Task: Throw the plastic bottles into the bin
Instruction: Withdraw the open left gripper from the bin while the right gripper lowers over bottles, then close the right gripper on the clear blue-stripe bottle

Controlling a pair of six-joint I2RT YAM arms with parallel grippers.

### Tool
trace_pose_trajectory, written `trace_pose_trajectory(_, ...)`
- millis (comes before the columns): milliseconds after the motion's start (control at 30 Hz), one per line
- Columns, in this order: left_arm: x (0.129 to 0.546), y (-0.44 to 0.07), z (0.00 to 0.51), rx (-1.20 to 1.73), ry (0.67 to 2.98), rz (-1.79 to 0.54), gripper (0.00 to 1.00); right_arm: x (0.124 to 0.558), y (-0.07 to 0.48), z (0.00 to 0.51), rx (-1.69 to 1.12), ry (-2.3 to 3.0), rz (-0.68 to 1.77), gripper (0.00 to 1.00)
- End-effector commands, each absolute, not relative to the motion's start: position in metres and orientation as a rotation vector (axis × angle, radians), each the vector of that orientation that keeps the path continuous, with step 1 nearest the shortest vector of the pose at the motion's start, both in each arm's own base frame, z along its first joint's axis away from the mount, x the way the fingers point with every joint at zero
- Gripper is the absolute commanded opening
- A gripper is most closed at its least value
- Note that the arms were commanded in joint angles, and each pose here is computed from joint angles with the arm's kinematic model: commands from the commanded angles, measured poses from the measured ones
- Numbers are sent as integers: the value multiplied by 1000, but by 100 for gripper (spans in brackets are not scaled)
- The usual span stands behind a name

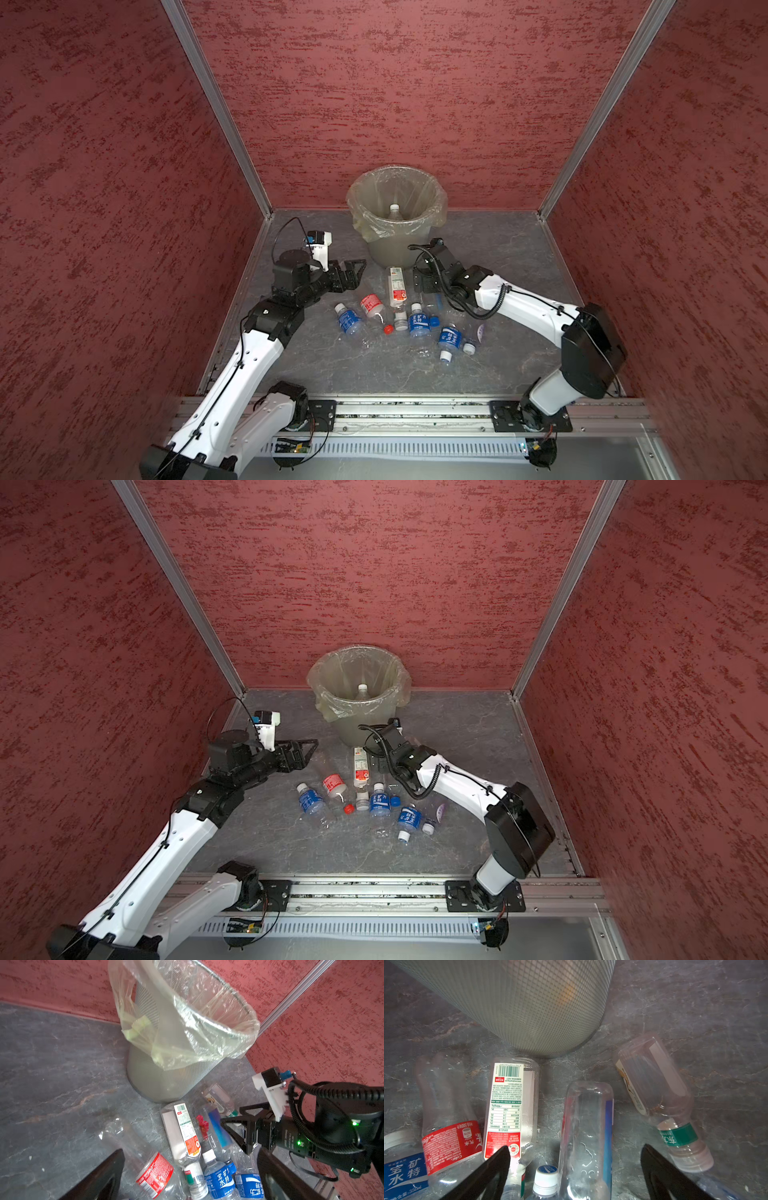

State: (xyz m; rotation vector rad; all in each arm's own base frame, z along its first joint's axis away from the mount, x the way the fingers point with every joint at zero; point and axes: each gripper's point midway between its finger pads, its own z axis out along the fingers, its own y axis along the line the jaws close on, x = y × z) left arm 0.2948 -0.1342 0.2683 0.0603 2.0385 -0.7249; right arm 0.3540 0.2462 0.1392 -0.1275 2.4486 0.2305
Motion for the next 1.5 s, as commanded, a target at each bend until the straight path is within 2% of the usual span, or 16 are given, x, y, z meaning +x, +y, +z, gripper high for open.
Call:
trace_pose_trajectory(0, 284, -133, 255, 50, 2081, -742, 99, 358, 245, 139, -140, 2479, 210, 99)
trace_pose_trajectory(433, 263, -133, 207, -19, 2186, -805, 99, 367, 238, 121, -91, 2565, 173, 99)
trace_pose_trajectory(1100, 244, -134, 181, -28, 2257, -841, 99, 367, 240, 90, -83, 2673, 171, 99)
trace_pose_trajectory(1467, 234, -137, 170, -47, 2289, -871, 99, 369, 243, 69, -179, 2755, 177, 99)
